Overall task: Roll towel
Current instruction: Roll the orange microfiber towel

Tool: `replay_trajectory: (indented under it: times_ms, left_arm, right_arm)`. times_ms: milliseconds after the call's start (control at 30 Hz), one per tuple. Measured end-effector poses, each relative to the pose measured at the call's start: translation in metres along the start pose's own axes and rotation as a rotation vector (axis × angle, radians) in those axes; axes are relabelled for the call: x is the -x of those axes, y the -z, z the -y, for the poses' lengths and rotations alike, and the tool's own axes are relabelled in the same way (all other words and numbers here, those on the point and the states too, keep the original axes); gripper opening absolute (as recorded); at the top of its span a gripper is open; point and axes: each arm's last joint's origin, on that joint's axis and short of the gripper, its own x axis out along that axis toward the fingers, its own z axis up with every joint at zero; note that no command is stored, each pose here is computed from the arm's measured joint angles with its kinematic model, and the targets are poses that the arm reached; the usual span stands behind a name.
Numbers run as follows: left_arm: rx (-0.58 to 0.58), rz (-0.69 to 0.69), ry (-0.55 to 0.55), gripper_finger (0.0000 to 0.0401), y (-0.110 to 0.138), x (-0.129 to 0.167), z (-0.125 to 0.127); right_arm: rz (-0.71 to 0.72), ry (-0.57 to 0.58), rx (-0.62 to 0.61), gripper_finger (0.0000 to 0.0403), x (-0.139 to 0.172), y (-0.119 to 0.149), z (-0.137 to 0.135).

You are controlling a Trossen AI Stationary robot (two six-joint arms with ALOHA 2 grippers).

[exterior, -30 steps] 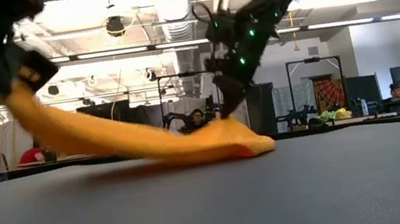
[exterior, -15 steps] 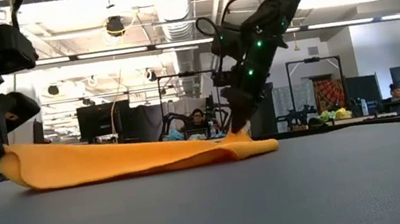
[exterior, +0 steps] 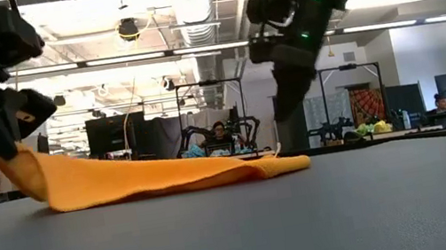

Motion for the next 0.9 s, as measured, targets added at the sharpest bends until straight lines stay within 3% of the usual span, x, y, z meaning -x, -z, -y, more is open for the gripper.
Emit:
replay_trajectory:
  times_ms: [67,233,400,733,900]
  left_arm:
    - [-0.029,0.024,0.009,0.0000,-0.002,0.000,0.001]
    - [-0.105,0.078,0.027,0.0000,-0.007,0.000,0.003]
    - [-0.158,0.180,-0.042,0.0000,-0.015,0.001,0.003]
    - [-0.163,0.318,-0.299,0.0000,-0.024,0.006,-0.002]
    - [-0.163,0.344,-0.314,0.0000,-0.026,0.011,-0.003]
  right_arm:
    - [0.039,-0.046,0.028,0.0189,-0.007,0.016,-0.025]
    - [0.294,-0.160,0.130,0.0177,-0.015,0.039,-0.085]
    - [0.424,-0.036,0.191,0.0166,-0.025,0.053,-0.127]
    - [0.436,0.015,0.264,0.0164,-0.054,0.058,-0.153]
    - [0.422,0.041,0.265,0.0164,-0.062,0.057,-0.152]
